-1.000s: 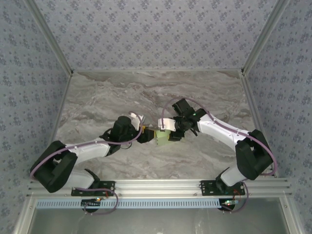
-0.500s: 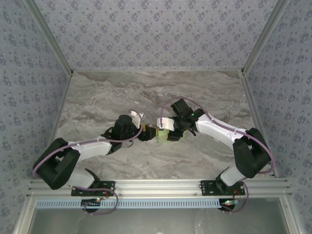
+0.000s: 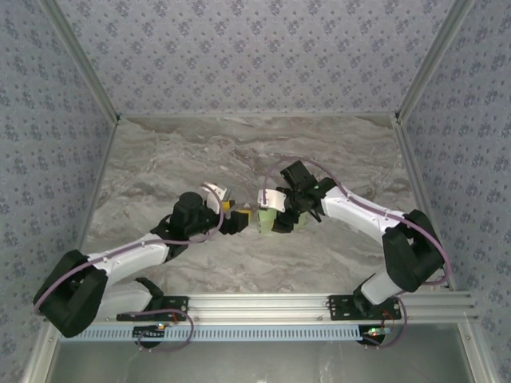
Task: Fold the paper box
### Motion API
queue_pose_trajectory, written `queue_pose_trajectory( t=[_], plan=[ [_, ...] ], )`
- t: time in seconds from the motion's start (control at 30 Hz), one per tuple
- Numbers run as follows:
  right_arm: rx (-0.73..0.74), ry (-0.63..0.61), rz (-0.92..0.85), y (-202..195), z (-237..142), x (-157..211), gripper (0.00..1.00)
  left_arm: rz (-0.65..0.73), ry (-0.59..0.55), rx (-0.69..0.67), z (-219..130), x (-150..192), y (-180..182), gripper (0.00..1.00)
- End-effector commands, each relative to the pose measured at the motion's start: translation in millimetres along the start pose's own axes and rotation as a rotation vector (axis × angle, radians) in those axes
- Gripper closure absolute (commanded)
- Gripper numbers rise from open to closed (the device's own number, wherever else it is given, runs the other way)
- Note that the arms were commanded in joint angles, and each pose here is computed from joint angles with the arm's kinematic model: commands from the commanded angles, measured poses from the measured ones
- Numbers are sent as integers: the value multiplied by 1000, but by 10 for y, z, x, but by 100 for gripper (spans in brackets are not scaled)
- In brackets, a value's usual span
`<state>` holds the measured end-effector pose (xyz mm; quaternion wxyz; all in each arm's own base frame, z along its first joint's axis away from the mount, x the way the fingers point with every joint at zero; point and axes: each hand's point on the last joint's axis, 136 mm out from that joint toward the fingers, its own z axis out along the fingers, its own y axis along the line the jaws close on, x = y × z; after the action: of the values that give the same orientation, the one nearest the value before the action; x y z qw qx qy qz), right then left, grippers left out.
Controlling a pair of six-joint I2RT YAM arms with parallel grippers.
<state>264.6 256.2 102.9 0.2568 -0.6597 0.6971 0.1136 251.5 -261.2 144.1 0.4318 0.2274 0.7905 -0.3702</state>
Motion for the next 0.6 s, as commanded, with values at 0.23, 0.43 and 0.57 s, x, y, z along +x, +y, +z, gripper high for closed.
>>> queue_pose_trajectory(
  t=[0.23,0.43,0.57],
  plan=[
    [42,-110,8,57,-472,-226,6,130,-22,35,-104,-48,-224,11],
    [219,-193,251,-193,-907,-229,7,113,26,-37,-39,-5,-249,21],
    [319,-205,522,-238,-1186,51,13,46,56,-80,-5,8,-269,30]
  ],
)
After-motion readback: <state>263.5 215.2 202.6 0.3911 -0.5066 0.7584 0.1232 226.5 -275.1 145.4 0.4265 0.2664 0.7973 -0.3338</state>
